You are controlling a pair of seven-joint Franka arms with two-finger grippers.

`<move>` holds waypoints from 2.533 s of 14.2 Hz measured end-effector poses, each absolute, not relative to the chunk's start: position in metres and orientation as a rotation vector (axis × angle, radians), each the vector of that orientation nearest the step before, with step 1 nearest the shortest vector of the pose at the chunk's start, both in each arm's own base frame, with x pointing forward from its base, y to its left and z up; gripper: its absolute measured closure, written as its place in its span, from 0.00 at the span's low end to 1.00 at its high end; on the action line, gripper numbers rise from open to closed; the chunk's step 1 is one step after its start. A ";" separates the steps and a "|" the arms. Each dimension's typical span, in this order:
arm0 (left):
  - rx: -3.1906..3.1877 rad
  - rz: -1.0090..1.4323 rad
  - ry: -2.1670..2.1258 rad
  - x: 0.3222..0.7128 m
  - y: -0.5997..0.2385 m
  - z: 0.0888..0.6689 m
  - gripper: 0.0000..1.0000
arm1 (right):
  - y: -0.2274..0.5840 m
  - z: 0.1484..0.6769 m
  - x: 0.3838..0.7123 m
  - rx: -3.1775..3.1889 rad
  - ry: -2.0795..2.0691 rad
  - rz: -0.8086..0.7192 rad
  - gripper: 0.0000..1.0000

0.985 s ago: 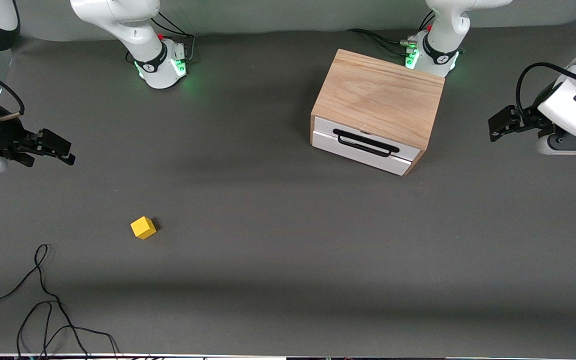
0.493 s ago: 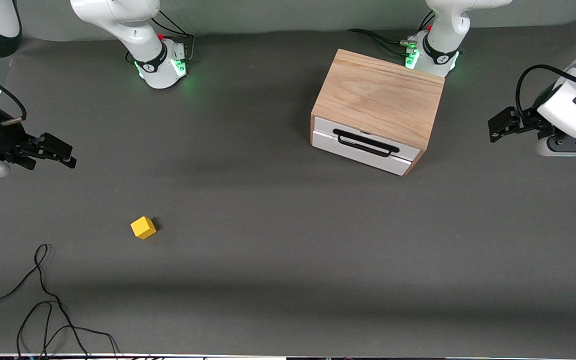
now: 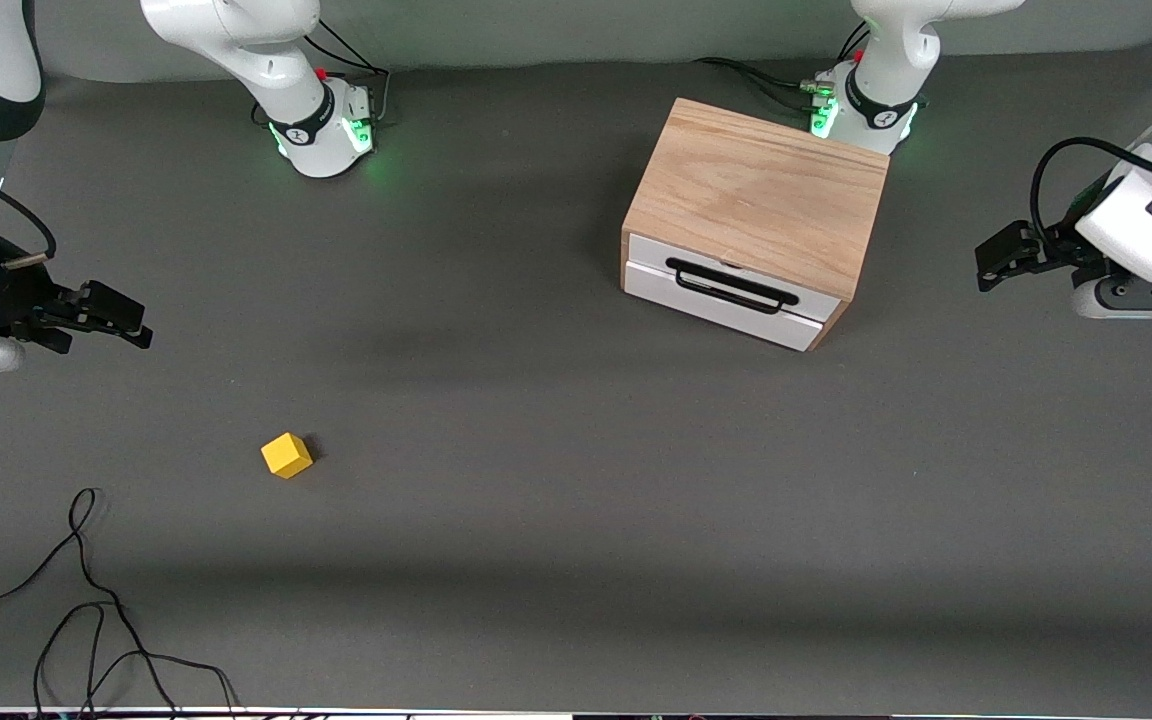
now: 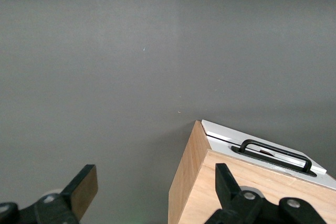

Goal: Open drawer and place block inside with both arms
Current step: 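Reach the right gripper to the yellow cube while the left gripper reaches the drawer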

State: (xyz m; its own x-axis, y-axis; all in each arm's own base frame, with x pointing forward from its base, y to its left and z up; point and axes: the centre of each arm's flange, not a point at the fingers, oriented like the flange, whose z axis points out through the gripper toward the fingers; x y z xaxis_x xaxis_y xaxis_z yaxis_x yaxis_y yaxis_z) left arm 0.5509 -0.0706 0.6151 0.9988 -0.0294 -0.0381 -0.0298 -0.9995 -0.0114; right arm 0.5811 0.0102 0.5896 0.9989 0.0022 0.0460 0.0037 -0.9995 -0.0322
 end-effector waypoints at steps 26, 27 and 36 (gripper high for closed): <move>-3.118 0.136 -0.165 0.548 -0.105 0.592 0.02 | 0.024 0.374 0.660 -3.112 -0.423 0.008 0.00; -3.109 0.153 -0.224 0.548 -0.118 0.585 0.02 | 0.020 0.364 0.657 -3.107 -0.460 0.025 0.00; -2.864 0.357 -0.865 0.553 -0.225 0.480 0.02 | -0.004 0.301 0.654 -3.078 -0.449 0.036 0.00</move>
State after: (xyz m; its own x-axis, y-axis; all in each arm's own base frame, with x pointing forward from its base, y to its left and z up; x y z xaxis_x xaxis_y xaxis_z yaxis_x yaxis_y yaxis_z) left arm 0.5528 -0.2250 0.4797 0.8079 0.5587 -0.1876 0.5283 -0.8276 -0.1895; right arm 0.6545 -0.0036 0.3007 0.9580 0.2861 -0.0185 0.2854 -0.9578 -0.0340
